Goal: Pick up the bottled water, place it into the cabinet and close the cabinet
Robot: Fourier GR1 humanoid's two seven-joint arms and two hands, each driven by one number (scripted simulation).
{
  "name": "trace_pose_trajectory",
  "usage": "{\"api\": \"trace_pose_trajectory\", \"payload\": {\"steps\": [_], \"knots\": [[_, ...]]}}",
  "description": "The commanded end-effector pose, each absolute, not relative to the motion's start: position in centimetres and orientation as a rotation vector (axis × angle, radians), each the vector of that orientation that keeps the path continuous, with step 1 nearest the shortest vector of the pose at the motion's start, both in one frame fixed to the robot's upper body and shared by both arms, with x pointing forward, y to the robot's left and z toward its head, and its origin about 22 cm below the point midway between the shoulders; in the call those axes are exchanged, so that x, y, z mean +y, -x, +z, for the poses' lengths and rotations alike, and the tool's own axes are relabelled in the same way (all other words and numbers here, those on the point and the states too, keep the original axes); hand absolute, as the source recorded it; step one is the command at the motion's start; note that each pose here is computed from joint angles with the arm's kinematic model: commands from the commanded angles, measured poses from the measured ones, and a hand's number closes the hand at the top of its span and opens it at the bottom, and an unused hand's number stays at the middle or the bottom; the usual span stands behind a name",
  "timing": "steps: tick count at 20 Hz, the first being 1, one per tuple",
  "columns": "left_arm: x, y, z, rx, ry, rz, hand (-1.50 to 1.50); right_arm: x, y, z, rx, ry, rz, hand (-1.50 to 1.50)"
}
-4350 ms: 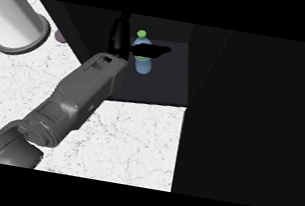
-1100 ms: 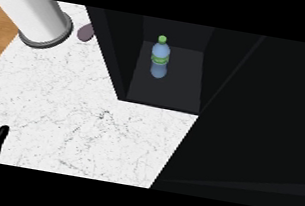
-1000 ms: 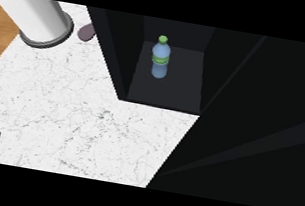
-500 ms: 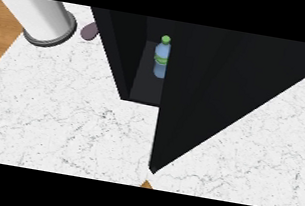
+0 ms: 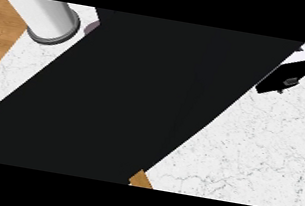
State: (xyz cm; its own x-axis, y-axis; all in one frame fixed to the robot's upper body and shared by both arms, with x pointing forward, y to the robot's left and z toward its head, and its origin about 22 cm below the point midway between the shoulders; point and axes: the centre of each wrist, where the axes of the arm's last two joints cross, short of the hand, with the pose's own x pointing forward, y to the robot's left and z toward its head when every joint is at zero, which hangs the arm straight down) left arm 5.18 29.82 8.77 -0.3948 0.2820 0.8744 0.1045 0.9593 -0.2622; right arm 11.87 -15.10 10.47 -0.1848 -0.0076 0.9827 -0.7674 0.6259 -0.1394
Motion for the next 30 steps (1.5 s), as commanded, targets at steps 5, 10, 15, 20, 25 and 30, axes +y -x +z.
{"api": "trace_pose_trajectory", "payload": {"steps": [5, 10, 15, 20, 25, 30], "knots": [[30.8, -4.7, 9.4, -1.999, 0.331, 0.224, -1.5, -12.5, -15.7, 11.6, -1.626, -0.733, 0.517, 1.5], [32.6, -4.2, 9.8, -1.999, 0.337, 0.207, -1.5, -13.0, -19.0, 12.0, -1.623, -0.773, 0.423, 1.5], [34.3, -2.8, 9.5, -2.0, 0.316, 0.244, -1.5, -12.7, -25.6, 14.5, -1.604, -0.76, 0.374, 1.5], [35.6, -1.3, 10.9, -2.009, 0.321, 0.26, -1.5, -12.4, -31.8, 15.4, -1.585, -0.737, 0.394, 1.5], [36.5, -1.0, 11.5, -2.004, 0.309, 0.256, -1.5, -10.3, -35.6, 17.2, -1.579, -0.75, 0.466, 1.5], [36.9, -0.2, 11.5, -1.998, 0.314, 0.26, -1.5, -9.8, -37.9, 17.6, -1.548, -0.756, 0.485, 1.5]]}}
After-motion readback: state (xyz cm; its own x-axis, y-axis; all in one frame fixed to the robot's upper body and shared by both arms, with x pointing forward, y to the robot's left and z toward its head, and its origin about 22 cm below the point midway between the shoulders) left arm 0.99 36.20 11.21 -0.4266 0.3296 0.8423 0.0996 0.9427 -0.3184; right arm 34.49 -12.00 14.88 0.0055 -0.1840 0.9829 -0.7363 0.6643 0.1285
